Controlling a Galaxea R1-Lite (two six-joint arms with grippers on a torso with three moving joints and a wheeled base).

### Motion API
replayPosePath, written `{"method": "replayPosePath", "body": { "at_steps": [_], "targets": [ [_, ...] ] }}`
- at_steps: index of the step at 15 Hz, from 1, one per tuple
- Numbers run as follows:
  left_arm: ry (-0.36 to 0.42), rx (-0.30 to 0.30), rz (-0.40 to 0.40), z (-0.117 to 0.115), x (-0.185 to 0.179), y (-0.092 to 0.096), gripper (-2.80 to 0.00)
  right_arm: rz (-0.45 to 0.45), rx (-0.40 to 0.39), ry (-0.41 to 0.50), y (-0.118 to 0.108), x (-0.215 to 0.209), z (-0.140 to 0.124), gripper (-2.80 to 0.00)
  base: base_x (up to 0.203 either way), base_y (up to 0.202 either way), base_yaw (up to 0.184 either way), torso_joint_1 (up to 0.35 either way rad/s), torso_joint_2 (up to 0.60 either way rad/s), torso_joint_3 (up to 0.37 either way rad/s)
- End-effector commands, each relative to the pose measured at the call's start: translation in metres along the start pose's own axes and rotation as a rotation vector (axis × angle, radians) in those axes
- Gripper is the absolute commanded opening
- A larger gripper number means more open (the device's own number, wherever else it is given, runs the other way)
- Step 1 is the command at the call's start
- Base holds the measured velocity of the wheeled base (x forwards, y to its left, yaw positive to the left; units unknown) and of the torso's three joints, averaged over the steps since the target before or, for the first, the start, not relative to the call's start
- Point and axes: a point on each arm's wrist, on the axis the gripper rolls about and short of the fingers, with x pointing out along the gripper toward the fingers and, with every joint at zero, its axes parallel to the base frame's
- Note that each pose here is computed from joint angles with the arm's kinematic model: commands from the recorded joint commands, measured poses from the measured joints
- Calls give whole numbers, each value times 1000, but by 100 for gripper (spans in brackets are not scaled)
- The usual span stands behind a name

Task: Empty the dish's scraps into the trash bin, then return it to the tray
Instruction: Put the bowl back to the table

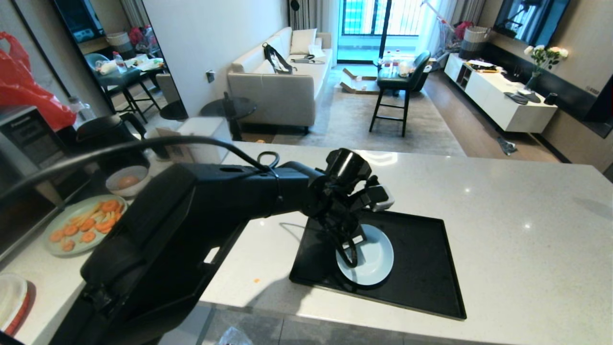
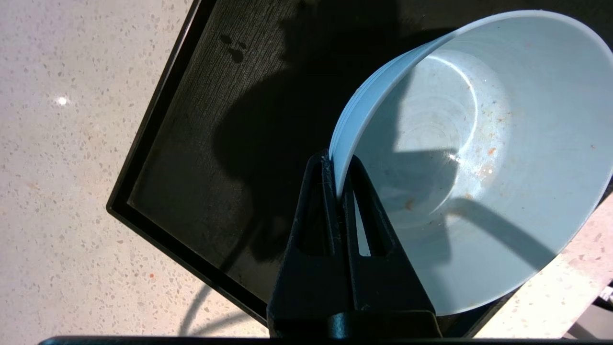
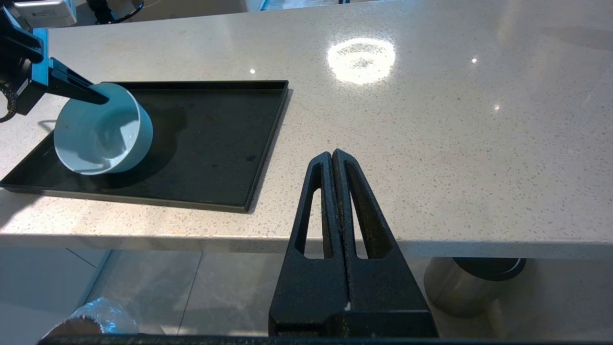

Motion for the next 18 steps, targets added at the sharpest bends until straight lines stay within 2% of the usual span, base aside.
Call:
{"method": "replayPosePath", "body": {
  "at_steps": [1,3,9,18],
  "targets": [
    [12,7,-6,-2,2,-1,-280,0,1,-1,0,0,0,-280,0,0,0,0,0,0],
    [22,12,-8,-3,4,-2,-280,0,1,-1,0,0,0,-280,0,0,0,0,0,0],
    [33,151,-2,-6,11,-1,-280,1,1,-1,0,0,0,-280,0,0,0,0,0,0],
    [13,168,16,-3,9,1,-280,0,1,-1,0,0,0,-280,0,0,0,0,0,0]
  ]
}}
